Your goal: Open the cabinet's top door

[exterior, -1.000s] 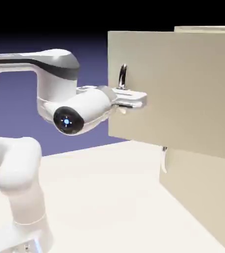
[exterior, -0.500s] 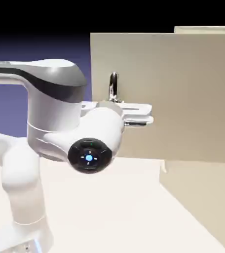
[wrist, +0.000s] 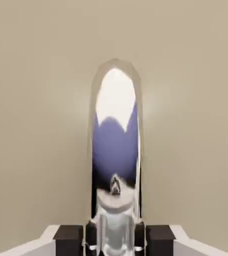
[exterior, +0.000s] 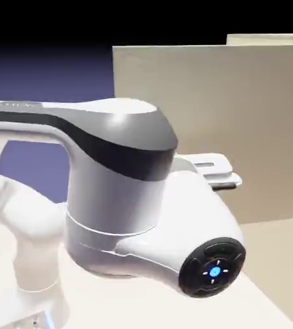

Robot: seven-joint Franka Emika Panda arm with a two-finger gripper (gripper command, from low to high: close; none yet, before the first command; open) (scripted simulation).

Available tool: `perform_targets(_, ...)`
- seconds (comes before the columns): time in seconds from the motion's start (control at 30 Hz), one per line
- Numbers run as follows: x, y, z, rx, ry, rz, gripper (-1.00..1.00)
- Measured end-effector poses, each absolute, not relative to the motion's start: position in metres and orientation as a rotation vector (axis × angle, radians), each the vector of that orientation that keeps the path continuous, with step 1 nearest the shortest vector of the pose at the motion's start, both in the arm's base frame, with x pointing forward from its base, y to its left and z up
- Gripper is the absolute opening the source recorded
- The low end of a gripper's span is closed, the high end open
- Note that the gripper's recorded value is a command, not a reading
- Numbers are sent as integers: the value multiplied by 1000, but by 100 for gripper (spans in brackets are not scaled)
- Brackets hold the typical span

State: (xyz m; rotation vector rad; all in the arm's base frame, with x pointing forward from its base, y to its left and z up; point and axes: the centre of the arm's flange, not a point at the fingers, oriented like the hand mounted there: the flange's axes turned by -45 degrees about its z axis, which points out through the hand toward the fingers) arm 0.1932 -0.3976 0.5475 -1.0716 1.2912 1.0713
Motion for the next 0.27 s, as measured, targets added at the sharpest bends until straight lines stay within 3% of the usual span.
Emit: perform_targets(0.27,205,-451,548,-1167,1236,1166,-100)
